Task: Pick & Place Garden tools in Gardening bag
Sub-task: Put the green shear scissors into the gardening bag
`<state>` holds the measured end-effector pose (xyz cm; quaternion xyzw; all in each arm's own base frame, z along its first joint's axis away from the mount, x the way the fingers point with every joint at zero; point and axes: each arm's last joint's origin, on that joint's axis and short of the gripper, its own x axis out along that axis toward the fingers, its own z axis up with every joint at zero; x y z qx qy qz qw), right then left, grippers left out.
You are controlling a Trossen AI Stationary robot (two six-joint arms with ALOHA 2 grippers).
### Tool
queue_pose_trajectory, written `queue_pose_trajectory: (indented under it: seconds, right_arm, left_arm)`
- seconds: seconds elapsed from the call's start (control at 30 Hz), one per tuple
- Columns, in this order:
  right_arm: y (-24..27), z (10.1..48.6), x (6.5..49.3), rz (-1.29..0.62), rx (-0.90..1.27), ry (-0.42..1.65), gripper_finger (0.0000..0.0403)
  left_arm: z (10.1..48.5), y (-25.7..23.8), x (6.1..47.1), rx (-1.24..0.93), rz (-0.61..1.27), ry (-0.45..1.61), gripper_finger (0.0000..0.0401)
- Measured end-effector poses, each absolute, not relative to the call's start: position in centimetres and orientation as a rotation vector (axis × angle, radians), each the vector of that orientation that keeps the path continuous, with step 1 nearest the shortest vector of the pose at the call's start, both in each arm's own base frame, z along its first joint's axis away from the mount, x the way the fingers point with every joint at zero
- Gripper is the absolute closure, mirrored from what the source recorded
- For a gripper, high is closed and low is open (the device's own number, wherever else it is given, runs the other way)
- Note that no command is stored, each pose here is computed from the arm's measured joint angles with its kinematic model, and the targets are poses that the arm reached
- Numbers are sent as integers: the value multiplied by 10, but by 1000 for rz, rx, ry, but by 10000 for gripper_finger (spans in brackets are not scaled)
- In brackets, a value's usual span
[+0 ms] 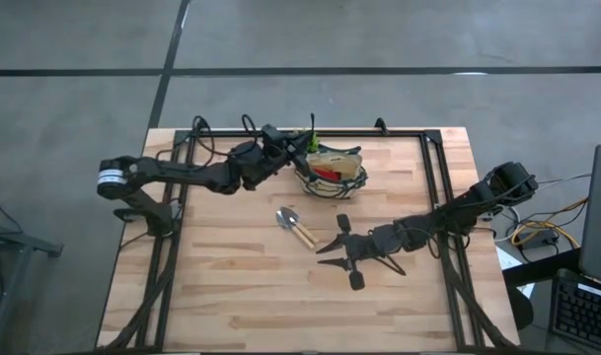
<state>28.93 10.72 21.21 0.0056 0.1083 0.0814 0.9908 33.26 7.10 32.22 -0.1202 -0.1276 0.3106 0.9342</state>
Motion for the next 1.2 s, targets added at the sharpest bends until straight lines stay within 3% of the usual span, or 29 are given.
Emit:
queue_pose_trajectory:
  seconds: [0.3,0.63,1.2]
  right_arm:
    - [107,211,289,163,7,221,308]
    - [107,211,289,163,1,224,321]
    - [107,211,289,161,1,219,300]
  left_arm:
    - [298,69,328,-219,701,-158,401]
    - [303,61,309,-163,794,-53,401]
    - [299,56,296,-215,872,38,401]
